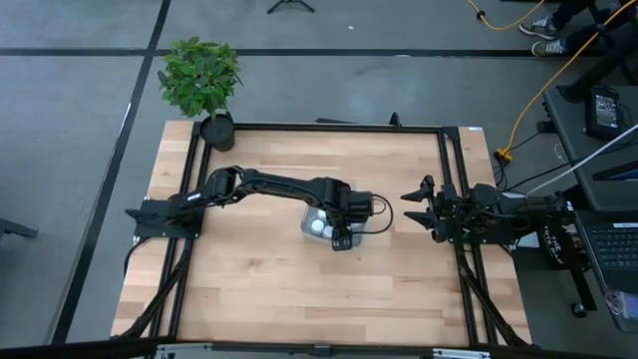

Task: Pick and place pill bottles into a basket
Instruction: Put the white large pill bottle into the bin, then return to home position

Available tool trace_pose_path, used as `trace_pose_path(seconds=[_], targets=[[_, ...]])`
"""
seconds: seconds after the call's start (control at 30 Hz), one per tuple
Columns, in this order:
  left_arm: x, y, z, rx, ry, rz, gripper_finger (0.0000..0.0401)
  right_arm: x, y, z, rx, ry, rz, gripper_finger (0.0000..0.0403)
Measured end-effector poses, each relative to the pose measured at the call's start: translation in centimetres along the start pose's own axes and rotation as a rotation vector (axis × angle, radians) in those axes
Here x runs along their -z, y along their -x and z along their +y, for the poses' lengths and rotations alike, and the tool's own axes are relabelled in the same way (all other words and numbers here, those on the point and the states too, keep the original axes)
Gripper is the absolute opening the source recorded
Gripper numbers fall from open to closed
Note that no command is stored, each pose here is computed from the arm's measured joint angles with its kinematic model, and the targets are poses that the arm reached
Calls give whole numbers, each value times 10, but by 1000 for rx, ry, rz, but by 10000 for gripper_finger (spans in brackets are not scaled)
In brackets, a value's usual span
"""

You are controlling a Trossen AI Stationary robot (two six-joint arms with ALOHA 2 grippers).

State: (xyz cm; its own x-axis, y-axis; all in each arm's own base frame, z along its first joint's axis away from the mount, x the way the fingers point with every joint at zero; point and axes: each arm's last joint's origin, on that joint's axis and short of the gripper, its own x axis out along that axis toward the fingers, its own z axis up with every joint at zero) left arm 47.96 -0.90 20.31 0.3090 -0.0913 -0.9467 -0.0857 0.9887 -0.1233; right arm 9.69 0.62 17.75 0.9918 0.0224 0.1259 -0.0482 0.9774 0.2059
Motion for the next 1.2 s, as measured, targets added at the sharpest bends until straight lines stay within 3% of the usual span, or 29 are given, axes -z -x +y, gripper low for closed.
trace_pose_path(seconds=[0.13,0.3,0.5,0.7,0.97,1.1,1.2], targets=[[0,0,0,0,3,0,250,0,0,0,0,0,0,245],[-5,9,-2,16,16,-23,252,0,0,0,0,0,0,245],[-18,50,-8,39,14,-72,245,0,0,0,0,0,0,245],[-21,119,-8,145,27,-225,241,0,0,0,0,0,-1,245],[-9,247,-10,200,-6,-687,243,0,0,0,1,0,0,245],[8,313,-13,238,-36,-957,242,0,0,0,1,0,1,245],[29,354,-15,202,-94,-1104,243,0,0,0,0,0,0,245]])
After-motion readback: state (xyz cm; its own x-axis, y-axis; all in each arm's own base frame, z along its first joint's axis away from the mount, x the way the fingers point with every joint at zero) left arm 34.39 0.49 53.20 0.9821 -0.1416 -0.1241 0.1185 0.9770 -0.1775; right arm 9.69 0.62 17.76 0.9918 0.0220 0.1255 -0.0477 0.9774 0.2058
